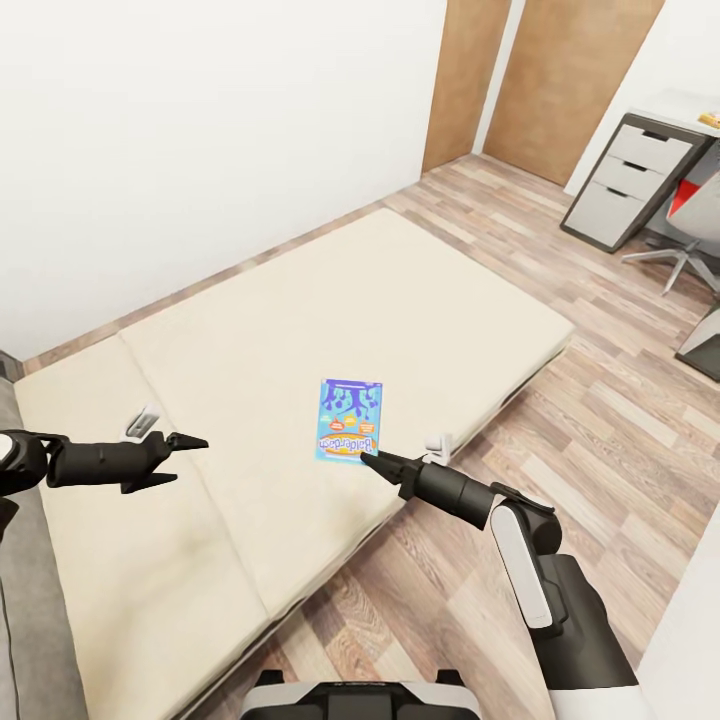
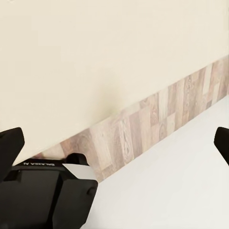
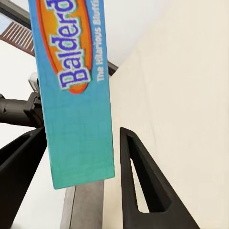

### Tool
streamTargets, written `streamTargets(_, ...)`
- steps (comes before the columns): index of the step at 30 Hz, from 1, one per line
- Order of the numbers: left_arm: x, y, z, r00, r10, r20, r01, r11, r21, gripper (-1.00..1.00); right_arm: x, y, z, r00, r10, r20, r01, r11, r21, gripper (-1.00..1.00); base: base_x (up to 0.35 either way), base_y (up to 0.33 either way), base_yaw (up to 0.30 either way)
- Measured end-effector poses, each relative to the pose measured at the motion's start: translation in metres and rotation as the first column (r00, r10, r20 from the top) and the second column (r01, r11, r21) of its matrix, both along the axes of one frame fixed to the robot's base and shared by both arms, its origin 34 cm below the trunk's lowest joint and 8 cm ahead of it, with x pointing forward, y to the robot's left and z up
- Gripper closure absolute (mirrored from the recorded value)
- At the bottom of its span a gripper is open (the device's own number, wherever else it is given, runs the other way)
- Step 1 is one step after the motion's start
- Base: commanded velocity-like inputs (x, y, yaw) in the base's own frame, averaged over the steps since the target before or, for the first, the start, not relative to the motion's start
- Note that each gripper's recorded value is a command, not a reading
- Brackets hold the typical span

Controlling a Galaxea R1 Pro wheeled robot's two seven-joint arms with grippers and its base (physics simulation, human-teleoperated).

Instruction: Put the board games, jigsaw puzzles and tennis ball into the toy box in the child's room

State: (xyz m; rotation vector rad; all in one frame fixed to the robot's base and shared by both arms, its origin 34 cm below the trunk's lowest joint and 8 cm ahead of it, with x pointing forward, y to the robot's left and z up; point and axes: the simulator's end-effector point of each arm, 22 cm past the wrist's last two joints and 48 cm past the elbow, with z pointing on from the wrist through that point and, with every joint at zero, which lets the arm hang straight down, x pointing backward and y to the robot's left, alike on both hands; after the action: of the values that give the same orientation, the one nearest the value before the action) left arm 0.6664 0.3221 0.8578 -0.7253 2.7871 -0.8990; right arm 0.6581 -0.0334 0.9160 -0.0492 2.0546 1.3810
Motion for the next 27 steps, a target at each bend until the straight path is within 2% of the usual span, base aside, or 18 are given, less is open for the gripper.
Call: streamTargets(27,0.005,-0.001,0.024,0.999,-0.002,0.043,0.002,1.0,-0.002,-1.0,0.0,0.008,0.025,0.999,0.018,0.047,-0.018,1.0,0.0,1.0,0.0,0.0,0.0)
